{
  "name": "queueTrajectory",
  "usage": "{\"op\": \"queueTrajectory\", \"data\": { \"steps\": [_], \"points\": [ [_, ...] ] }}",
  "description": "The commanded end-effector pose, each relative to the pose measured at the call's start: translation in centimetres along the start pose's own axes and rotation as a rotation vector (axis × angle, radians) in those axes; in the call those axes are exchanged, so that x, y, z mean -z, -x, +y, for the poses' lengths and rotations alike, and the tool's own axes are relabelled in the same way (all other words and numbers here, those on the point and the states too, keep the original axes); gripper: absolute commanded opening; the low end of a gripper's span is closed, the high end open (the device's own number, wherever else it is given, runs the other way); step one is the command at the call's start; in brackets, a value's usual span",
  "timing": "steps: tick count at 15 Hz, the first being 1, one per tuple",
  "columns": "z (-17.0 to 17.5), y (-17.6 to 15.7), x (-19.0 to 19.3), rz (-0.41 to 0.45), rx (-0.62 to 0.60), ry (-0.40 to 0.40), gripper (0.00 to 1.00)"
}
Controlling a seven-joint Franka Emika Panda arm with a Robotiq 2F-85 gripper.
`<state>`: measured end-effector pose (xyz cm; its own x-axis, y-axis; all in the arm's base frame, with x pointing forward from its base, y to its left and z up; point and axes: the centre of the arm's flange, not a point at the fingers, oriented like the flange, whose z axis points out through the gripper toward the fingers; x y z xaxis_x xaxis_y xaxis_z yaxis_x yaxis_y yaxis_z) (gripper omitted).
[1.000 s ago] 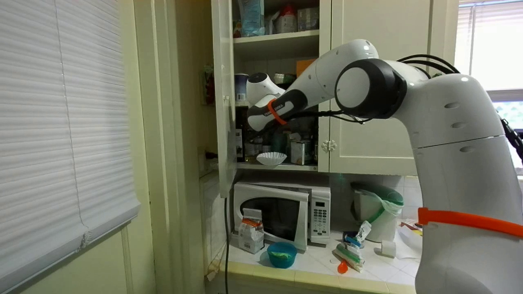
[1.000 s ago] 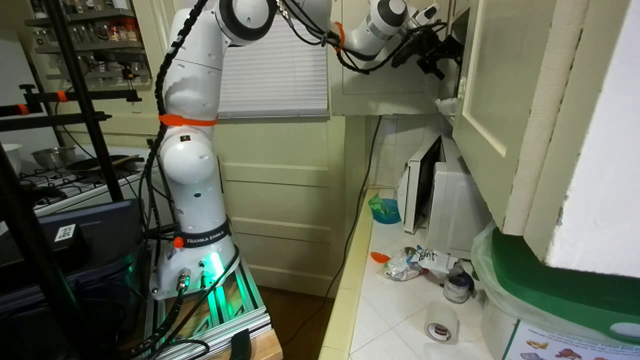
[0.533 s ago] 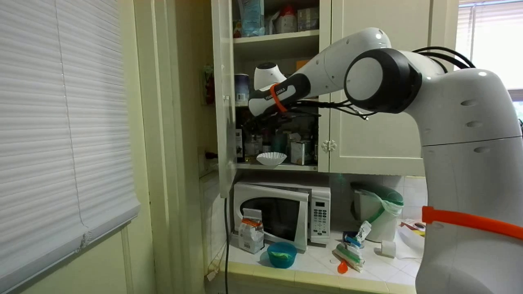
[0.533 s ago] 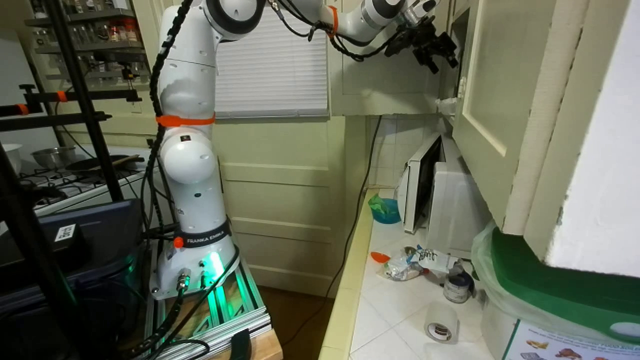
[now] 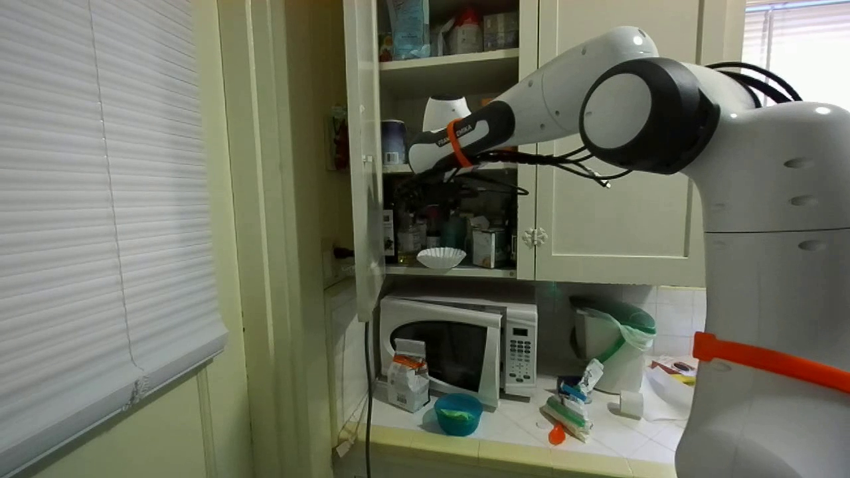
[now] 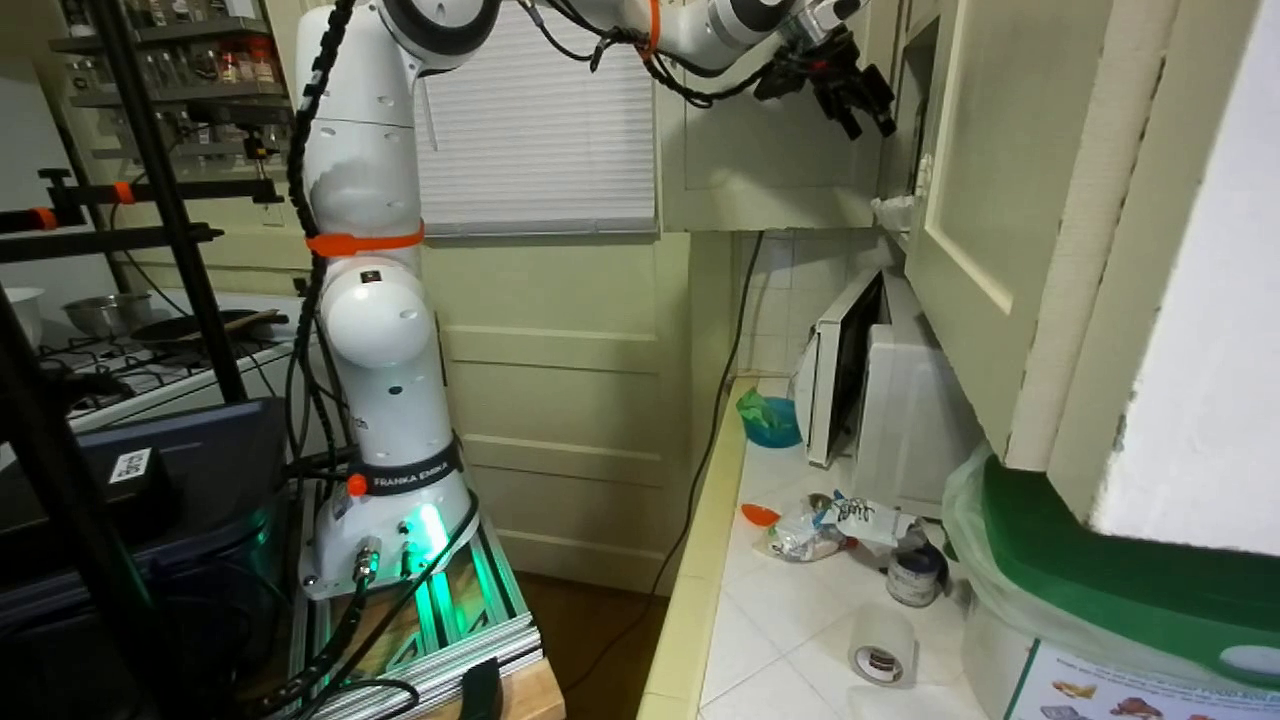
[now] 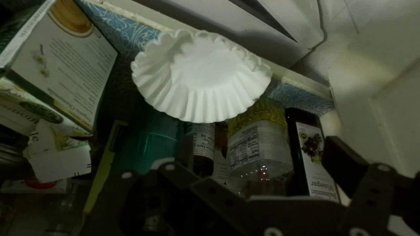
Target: Move the cupcake liners to the bottom shelf
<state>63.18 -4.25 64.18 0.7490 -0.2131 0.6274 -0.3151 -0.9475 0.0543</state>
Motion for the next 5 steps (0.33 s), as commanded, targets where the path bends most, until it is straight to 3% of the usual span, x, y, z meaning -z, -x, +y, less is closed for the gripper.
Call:
{"op": "queueTrajectory", "data": {
  "steps": [1,5],
  "points": [
    [2.0,1.8,2.4,-0.022,0.004,0.011,1.0],
    [2.1,0.6,2.2,-0.008,0.011,0.019,1.0]
  ]
}}
